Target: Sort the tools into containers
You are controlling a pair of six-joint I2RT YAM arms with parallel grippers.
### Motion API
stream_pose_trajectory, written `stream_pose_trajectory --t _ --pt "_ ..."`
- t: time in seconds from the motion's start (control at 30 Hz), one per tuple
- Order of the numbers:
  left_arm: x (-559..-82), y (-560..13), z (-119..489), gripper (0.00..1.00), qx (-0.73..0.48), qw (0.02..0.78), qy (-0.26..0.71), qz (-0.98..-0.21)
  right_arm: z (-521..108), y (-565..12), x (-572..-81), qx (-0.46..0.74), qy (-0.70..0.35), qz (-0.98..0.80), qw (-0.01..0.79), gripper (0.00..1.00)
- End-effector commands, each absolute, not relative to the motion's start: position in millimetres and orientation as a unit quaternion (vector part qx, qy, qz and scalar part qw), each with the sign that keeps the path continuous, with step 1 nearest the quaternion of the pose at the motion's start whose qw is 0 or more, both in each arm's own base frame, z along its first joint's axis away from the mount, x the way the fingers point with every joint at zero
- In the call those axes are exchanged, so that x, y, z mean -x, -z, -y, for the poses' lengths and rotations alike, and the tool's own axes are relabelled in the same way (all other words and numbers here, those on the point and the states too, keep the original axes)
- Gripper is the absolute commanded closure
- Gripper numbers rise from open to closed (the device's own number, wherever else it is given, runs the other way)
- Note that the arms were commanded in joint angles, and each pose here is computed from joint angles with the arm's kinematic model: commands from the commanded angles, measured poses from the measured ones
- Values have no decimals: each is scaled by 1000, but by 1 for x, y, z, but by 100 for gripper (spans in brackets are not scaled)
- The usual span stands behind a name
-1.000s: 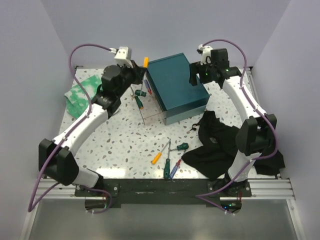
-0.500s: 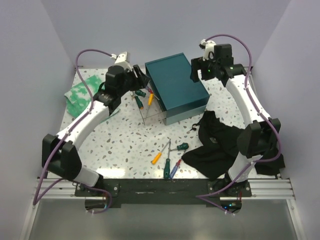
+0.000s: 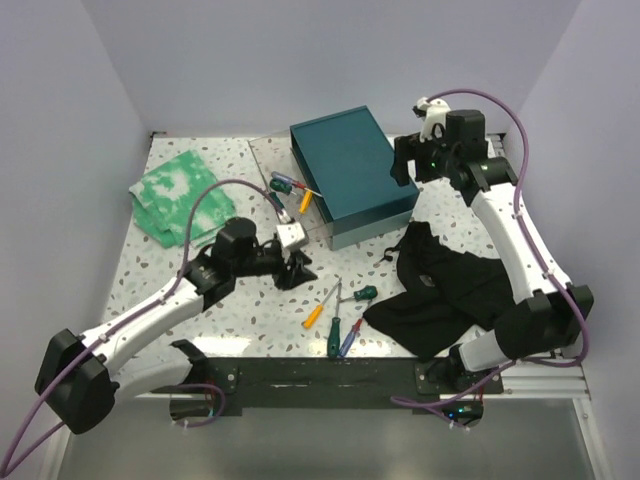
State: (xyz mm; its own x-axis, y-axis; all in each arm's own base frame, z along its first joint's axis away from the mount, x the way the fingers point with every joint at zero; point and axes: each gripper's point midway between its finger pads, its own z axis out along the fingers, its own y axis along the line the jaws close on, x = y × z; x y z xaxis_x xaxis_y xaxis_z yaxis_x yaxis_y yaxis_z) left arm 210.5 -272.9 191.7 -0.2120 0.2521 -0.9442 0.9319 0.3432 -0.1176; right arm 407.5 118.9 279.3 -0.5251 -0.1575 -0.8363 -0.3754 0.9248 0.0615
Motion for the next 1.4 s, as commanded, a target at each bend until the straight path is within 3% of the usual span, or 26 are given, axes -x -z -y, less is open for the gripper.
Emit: stream_pose_trajectory --t 0.0,0.2,0.33,0.77,0.93,1.03,1.07,1.1,1.37 --pt "-188 -143 265 50 -508 425 321 -677 -114 -298 -395 164 -109 -848 492 15" --pt "-180 -117 272 45 -412 383 352 -748 -105 -310 -377 169 -93 -840 508 15" --pt "-196 -80 257 46 -333 361 299 -818 -100 -317 -368 167 -89 -833 519 15" --pt "-178 -50 279 53 -368 337 224 -837 -86 -310 -358 146 -91 -837 519 15" --pt "-169 -20 277 55 -385 285 177 -860 -81 -308 -357 137 -93 -839 518 14" --pt "-164 -20 287 74 -405 281 179 -851 -79 -303 -356 131 -95 -843 513 15" --pt "-164 -22 288 95 -412 282 181 -847 -78 -303 -356 130 -96 -843 513 14" --pt "-164 -28 288 100 -417 288 183 -843 -79 -303 -356 131 -97 -843 513 15" --pt "-201 -110 271 100 -414 404 160 -800 -76 -306 -360 124 -97 -843 515 15"
